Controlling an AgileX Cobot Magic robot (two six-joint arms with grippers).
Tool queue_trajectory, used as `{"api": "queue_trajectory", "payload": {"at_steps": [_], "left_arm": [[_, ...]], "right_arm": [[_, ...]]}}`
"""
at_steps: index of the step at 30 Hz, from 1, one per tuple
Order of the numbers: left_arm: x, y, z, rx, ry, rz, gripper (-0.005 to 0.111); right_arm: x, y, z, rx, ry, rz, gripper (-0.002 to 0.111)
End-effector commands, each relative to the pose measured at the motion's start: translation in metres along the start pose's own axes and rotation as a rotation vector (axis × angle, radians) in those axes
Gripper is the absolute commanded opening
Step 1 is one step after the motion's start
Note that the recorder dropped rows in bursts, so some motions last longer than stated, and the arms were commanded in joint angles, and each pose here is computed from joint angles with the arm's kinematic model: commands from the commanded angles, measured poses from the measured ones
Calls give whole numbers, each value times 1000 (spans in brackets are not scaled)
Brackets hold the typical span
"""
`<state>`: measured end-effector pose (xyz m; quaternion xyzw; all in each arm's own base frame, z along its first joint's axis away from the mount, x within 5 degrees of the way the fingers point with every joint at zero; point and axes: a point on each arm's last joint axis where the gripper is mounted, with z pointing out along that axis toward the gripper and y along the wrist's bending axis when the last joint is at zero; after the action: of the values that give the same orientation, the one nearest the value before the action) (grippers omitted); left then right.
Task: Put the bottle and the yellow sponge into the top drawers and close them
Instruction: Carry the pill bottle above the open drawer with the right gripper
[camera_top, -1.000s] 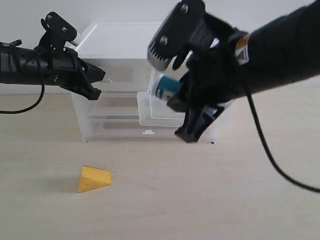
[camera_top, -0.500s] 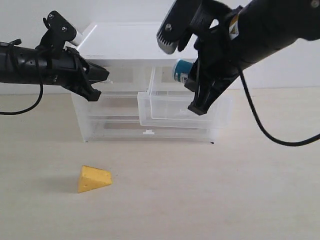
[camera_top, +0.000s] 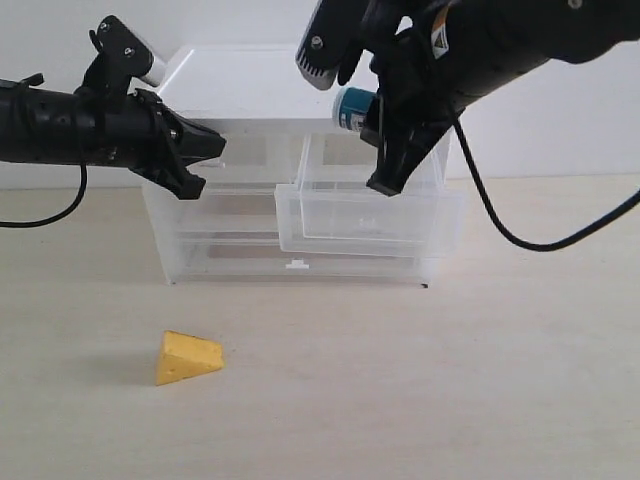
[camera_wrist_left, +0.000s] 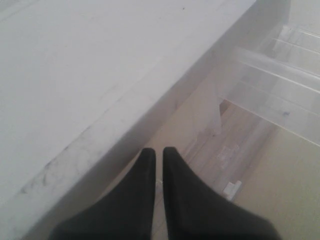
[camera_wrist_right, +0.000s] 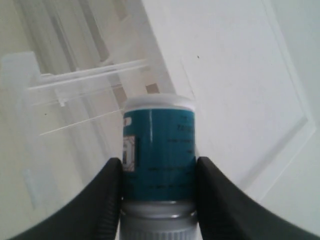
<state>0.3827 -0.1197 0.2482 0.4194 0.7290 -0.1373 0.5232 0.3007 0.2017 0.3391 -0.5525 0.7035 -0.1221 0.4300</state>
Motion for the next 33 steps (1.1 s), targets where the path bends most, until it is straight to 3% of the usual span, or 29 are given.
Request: {"api": "queue_trajectory", "payload": {"at_steps": [1, 10, 28, 30, 33], "left_arm": [[-3, 1, -2, 3, -12, 7, 4], [-1, 2, -2, -8, -1, 9, 4], [1, 3, -2, -19, 12, 14, 4], [1, 4, -2, -28, 18, 14, 4], [1, 4, -2, -32, 20, 14, 4]], "right_arm": [[-2, -4, 14, 2, 50, -28, 0], [6, -4, 42, 26, 109, -130, 0], [9, -16, 46, 61, 30, -26, 1], [10, -16, 46, 60, 33, -28, 6], [10, -15, 46, 53, 33, -16, 24]]}}
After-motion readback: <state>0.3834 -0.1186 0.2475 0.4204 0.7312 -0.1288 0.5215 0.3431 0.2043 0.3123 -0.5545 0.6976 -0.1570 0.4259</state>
